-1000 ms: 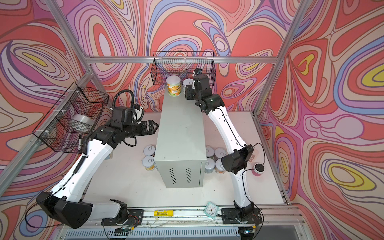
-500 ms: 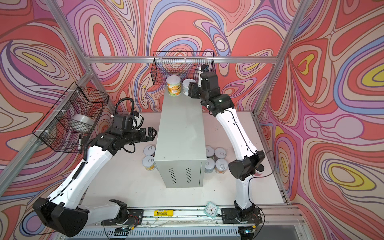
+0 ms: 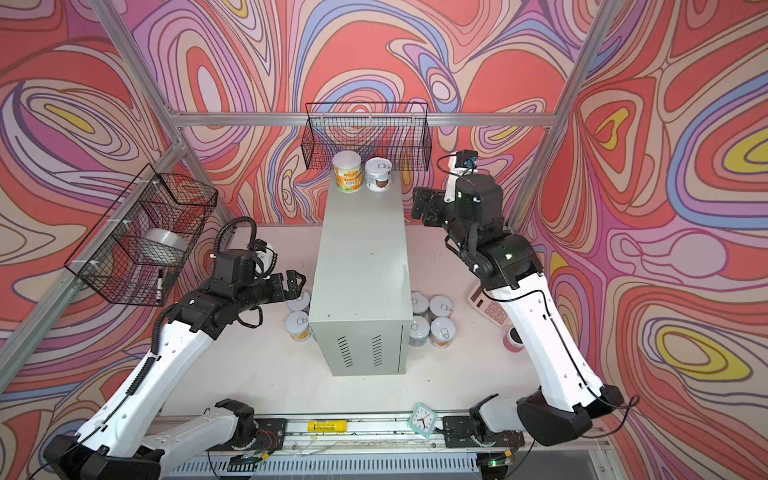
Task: Place and organize the canned foods onto the counter
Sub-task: 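Set the can beside the orange-labelled can and open the right gripper, then move the right gripper back down over the cans beside the cabinet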
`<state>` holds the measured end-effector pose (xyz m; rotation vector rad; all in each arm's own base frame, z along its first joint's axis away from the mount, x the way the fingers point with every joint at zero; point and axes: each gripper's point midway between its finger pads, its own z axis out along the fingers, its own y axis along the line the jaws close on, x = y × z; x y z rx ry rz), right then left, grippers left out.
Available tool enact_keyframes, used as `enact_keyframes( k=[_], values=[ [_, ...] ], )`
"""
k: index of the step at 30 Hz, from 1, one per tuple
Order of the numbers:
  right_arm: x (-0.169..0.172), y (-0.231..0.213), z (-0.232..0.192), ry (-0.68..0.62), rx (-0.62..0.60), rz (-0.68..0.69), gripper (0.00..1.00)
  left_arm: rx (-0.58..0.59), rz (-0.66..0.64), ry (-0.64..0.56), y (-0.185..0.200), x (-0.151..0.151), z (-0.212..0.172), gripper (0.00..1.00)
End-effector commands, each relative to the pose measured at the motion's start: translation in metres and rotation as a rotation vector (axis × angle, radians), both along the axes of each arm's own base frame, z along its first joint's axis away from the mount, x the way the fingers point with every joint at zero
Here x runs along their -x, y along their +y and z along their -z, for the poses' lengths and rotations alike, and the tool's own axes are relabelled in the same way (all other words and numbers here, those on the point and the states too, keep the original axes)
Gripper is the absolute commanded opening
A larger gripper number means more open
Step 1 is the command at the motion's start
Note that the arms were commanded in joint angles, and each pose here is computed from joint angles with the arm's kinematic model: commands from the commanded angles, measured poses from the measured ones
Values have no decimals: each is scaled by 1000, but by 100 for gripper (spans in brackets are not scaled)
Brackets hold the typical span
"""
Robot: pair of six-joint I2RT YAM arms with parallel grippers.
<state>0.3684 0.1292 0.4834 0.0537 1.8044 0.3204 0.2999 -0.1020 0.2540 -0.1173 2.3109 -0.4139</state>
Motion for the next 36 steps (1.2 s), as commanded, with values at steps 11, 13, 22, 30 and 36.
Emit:
enact_keyframes(
  k=[11, 13, 22, 30, 36],
  values=[
    [54, -65, 158, 388, 59, 226, 91, 45, -3, 75, 7, 44, 29, 100],
    [64, -68, 186, 453, 51, 240, 91, 42, -12, 57, 11, 48, 29, 100],
    [110, -77, 274, 661, 12, 275, 96, 45, -45, 76, 17, 57, 48, 94],
    [129, -73, 335, 793, -58, 304, 98, 76, -53, 48, 13, 52, 53, 92],
    [125, -70, 360, 809, -111, 337, 98, 76, -57, 50, 13, 49, 58, 91]
  ],
)
